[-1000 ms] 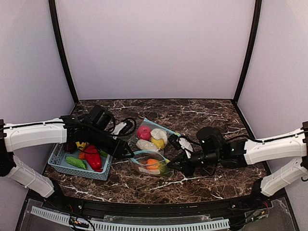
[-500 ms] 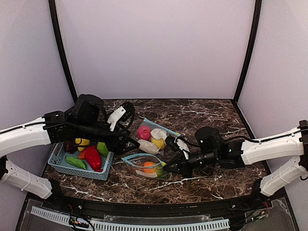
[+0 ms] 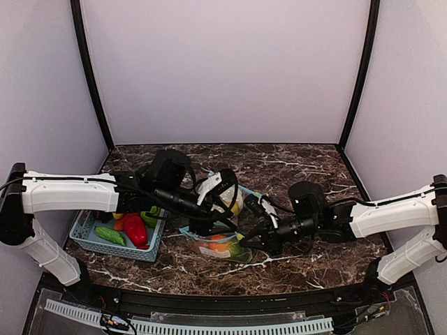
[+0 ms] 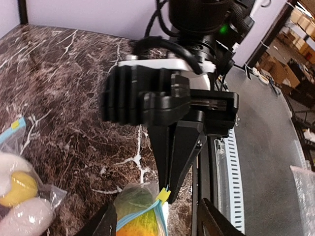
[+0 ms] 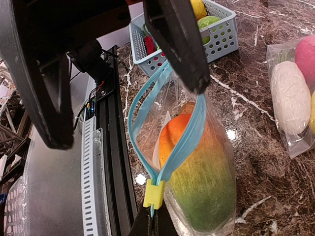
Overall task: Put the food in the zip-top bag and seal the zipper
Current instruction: Hold the zipper from the zipper food storage bag.
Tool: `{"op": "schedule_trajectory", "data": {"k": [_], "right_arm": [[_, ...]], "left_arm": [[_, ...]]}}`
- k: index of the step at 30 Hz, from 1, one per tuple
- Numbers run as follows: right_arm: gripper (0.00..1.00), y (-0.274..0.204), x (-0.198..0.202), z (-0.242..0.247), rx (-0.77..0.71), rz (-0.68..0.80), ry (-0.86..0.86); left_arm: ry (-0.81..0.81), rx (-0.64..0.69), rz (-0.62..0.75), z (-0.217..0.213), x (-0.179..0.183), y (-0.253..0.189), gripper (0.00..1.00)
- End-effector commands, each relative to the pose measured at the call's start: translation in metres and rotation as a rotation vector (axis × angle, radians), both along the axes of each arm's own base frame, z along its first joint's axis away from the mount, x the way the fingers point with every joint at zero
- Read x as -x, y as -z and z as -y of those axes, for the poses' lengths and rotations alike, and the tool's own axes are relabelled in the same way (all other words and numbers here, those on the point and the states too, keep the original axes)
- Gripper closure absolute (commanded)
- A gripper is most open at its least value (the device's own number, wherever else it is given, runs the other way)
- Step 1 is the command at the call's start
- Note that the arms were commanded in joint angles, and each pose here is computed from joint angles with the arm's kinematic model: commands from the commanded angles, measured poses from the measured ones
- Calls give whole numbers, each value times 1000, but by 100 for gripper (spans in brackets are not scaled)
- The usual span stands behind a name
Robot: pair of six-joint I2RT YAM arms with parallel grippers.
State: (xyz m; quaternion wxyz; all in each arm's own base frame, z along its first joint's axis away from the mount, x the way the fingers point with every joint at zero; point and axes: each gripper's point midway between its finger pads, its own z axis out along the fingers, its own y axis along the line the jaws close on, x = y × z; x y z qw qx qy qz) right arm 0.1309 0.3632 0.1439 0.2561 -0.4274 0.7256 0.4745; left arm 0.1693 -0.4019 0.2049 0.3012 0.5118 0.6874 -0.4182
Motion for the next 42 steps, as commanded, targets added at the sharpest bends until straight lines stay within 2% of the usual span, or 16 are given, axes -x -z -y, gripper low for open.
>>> {"op": "schedule_trajectory", "data": {"k": [1, 8, 16, 22, 42], "right_arm": [[100, -8, -1, 0, -44, -10, -14], [100, -11, -2, -1, -54, -27, -11], [100, -11, -3, -1, -52, -37, -7], [100, -12, -3, 0, -57, -42, -3], [100, -16, -4, 5, -87, -41, 10]], "left_arm": [[129, 50, -24, 15, 14, -9, 48], [187, 32, -83, 22, 20, 6, 63], [227, 8, -140, 26, 24, 22, 70], [229, -12, -153, 25, 25, 27, 79], [227, -123, -155, 26, 31, 51, 78]]}}
